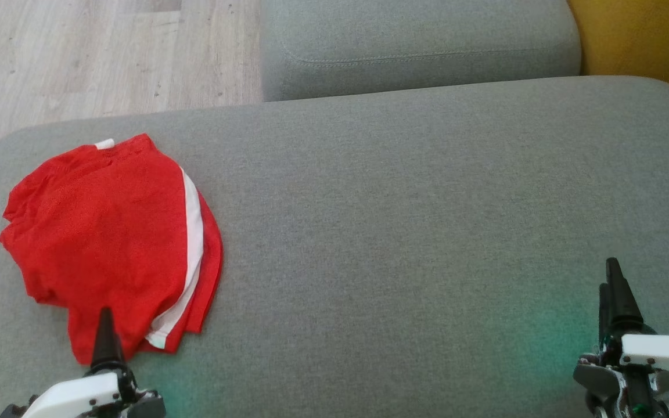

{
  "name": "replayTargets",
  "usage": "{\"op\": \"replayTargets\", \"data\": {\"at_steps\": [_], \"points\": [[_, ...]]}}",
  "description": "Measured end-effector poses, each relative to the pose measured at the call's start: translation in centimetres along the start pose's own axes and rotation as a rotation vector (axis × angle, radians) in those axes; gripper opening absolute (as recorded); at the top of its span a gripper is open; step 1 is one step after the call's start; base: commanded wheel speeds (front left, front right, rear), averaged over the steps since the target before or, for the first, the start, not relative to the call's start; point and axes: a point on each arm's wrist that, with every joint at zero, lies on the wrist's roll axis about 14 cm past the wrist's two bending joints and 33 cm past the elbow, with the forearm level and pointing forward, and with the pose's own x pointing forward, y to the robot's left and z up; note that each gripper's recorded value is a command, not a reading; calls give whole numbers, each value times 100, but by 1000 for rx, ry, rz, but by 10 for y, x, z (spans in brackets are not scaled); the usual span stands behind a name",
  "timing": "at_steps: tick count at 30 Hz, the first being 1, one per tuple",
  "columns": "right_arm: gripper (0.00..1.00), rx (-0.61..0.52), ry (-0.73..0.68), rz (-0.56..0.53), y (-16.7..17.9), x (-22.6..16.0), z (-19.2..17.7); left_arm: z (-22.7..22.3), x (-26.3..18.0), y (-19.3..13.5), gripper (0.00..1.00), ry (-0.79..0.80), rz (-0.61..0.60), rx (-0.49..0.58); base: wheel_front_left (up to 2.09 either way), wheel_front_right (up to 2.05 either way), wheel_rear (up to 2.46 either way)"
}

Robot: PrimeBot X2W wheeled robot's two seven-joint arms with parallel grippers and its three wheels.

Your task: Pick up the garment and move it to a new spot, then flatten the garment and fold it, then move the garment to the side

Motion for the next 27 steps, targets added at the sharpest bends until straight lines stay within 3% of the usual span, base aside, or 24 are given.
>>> {"op": "replayTargets", "data": {"at_steps": [7,14,27], "points": [[100,-111,-6,18,7,1,1,10,0,-3,100,-36,-6,65,0,0,0],[100,-262,-10,57,21,4,1,14,6,-27,100,-60,-66,163,0,0,0],[100,-532,-22,135,46,8,-5,-5,9,-52,100,-41,-124,419,0,0,0]]}}
